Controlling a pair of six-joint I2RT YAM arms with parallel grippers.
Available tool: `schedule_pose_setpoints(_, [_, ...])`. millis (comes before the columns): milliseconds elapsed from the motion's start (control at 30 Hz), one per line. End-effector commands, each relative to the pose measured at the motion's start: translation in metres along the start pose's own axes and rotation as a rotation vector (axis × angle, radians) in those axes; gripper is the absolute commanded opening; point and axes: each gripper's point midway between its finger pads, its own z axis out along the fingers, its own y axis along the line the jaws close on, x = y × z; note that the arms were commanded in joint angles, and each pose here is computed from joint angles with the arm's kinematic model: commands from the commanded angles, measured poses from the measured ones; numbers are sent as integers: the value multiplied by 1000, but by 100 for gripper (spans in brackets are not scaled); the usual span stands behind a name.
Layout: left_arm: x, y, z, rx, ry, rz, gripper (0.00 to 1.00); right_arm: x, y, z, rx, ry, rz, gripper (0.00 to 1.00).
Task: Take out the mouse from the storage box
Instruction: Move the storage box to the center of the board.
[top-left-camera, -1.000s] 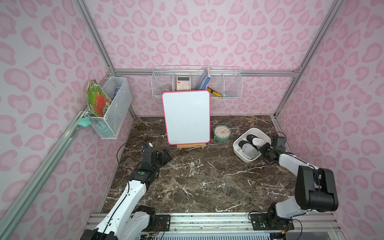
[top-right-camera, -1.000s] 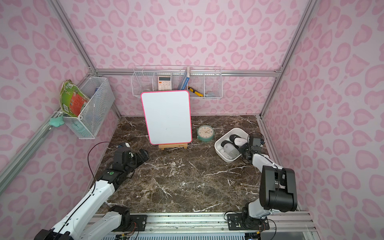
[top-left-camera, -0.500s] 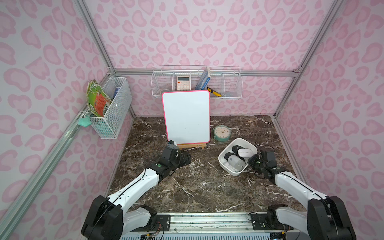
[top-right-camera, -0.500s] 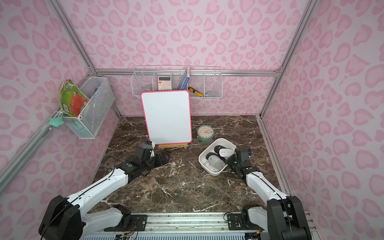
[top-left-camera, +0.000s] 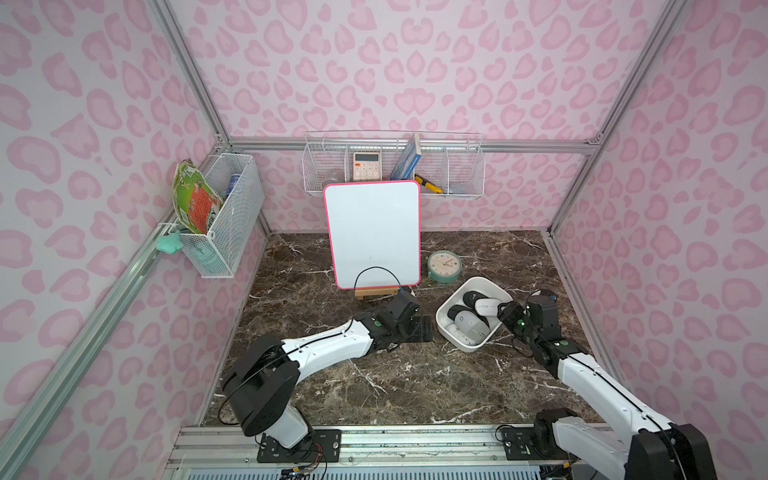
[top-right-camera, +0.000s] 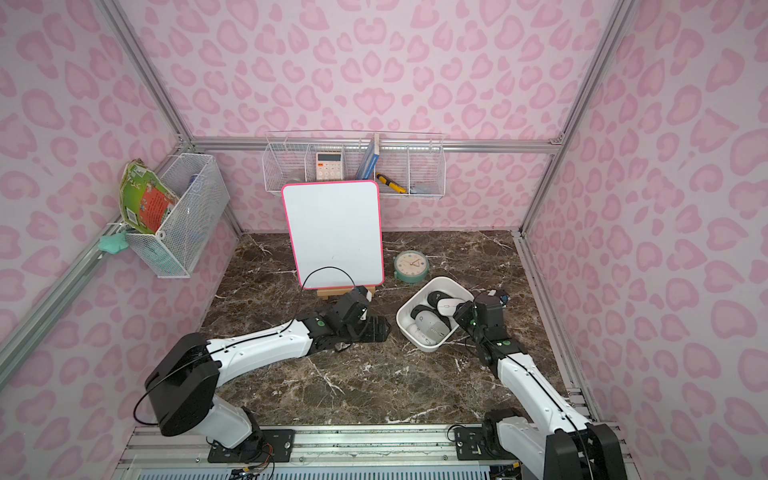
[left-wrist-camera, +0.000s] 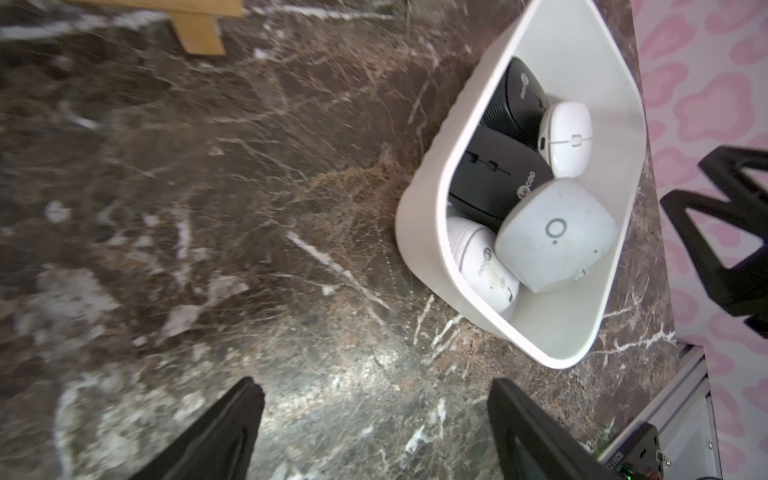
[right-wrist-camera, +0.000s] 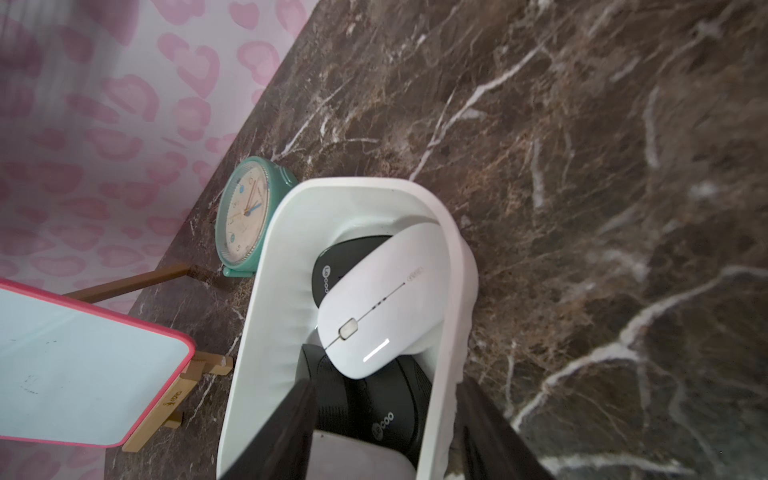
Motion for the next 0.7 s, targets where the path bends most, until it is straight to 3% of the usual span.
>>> schedule_pose_setpoints(0, [1, -9, 12, -19, 42, 18, 87, -9, 6, -6, -14, -32, -85, 58])
schedule_pose_setpoints(333, [8, -9, 58, -98, 165, -7, 72, -11, 12, -22, -67, -70, -155, 61])
schedule_pose_setpoints(667, [9, 39, 42, -222, 148, -43, 52, -7, 21, -25, -116, -70, -213, 67])
